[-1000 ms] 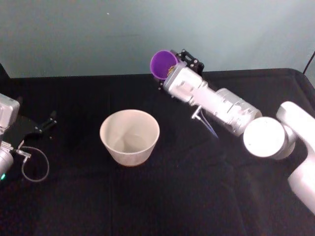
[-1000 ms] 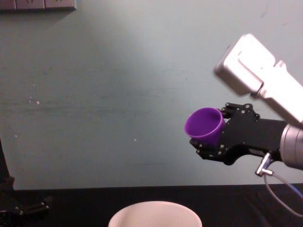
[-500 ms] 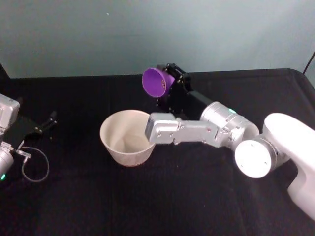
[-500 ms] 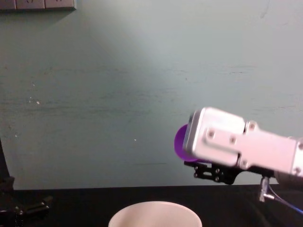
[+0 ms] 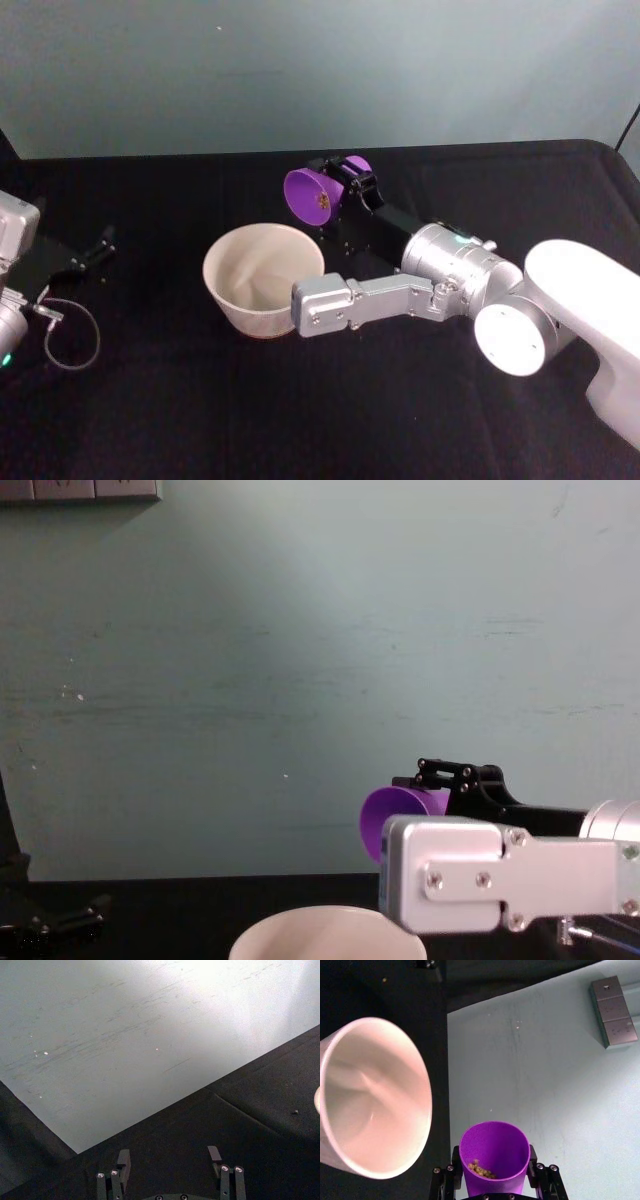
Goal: Pick up the cup and pour the mung beans from the cup into the bowl.
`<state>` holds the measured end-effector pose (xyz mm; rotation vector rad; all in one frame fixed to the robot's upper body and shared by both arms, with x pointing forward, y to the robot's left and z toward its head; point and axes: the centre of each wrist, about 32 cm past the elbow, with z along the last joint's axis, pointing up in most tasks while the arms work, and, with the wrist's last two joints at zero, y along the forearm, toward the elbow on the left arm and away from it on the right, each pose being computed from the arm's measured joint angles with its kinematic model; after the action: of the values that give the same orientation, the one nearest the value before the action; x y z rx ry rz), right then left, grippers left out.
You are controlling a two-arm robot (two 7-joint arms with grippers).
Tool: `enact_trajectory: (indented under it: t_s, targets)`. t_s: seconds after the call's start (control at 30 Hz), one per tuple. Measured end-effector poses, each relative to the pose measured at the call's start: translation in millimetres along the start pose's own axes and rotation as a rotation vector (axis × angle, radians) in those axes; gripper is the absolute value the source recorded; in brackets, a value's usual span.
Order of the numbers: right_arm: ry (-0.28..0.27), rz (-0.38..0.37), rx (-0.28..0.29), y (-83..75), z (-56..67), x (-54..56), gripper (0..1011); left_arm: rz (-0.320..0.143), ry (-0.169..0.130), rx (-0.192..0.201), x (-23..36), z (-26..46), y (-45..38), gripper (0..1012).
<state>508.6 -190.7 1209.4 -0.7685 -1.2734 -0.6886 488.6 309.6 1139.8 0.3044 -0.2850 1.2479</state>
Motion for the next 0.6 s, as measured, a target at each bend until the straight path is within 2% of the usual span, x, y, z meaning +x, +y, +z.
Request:
enact_trajectory:
  t_s: [0.23, 0.47, 0.6]
  targets:
    - [-0.07, 0.008, -0.009, 0.0, 0.5, -1.7, 735, 0.0, 0.0, 0.0, 0.0, 0.0, 0.0, 1000]
    - [-0.175, 0.016, -0.011, -0.4, 1.6, -4.1, 735, 0.0, 0.0, 0.0, 0.0, 0.0, 0.0, 1000]
    - [-0.213, 0.015, -0.008, 0.0, 2.2, -5.2, 735, 0.0, 0.0, 0.0, 0.0, 0.0, 0.0, 1000]
